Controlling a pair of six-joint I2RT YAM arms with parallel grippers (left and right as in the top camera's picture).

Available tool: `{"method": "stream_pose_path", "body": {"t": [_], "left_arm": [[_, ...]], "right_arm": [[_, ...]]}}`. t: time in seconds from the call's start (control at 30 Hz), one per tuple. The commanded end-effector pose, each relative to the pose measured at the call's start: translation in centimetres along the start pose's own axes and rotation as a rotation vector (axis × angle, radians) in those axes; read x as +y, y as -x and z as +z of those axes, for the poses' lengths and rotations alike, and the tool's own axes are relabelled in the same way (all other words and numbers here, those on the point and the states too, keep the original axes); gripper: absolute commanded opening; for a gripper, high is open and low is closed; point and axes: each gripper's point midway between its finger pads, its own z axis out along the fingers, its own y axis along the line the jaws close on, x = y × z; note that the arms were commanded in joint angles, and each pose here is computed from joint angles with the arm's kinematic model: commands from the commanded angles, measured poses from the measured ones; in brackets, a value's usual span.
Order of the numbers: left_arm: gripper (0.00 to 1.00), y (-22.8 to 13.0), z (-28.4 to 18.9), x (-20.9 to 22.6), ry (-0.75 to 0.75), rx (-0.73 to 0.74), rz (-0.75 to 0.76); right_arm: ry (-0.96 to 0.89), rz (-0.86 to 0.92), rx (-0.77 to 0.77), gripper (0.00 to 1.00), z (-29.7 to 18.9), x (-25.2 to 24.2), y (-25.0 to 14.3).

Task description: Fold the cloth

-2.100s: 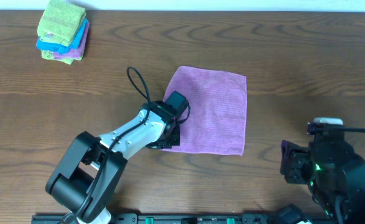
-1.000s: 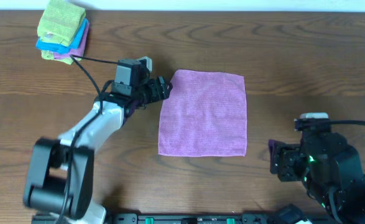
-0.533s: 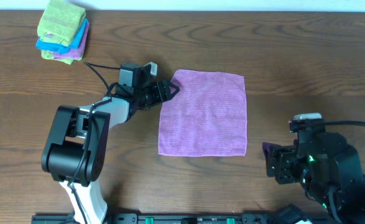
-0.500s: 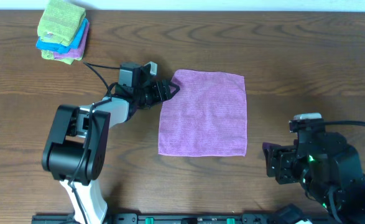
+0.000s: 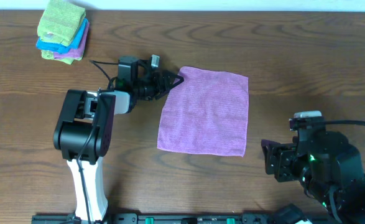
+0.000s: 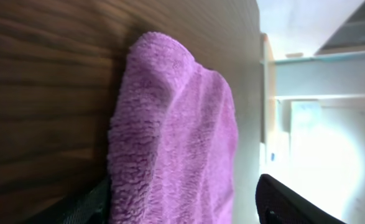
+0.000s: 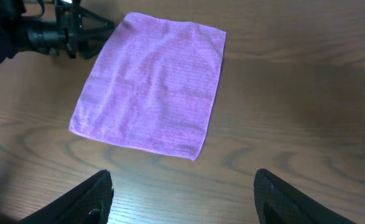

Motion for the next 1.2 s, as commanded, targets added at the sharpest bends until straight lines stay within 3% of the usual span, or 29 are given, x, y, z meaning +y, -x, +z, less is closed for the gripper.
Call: {"method": "stream_pose_path", "body": {"t": [0.0,0.07,0.17,0.53,0.6,0.7,0.9,1.0,1.17], "left_arm": [[0.73,-0.2,0.4,-1.8,-0.094,0.078,0.002],[0.73,0.4,0.3,-3.3,-0.137,0.100,0.021],[0.64,1.2,0.1,-5.7,-0.204,0.125,0.076],[0.59,2.8,-0.6,-8.9,-0.292,0.118,0.187],[0.56,3.3,-0.6,-8.6,-0.279,0.096,0.185],[0.51,3.8,-0.8,-8.3,-0.267,0.074,0.187],[0.29,2.9,-1.9,-7.1,-0.273,0.131,0.148],[0.30,2.1,-1.9,-5.7,-0.239,0.151,0.119],[0.42,3.6,-1.4,-3.2,-0.106,0.053,0.159]], "right_arm": [[0.007,-0.023,0.002,0.73,0.1,0.3,0.2],[0.006,-0.024,0.005,0.73,0.3,0.3,0.3],[0.002,-0.026,0.017,0.73,0.6,0.4,0.3],[-0.019,-0.034,0.059,0.70,1.8,0.5,0.3],[-0.029,-0.037,0.073,0.60,2.3,0.5,0.3],[-0.041,-0.042,0.108,0.02,3.4,0.7,0.3],[-0.072,-0.053,0.176,0.01,6.7,1.0,-0.1],[-0.068,-0.037,0.143,0.01,6.9,1.0,0.8],[-0.058,-0.049,0.061,0.01,5.4,0.4,1.9]]}}
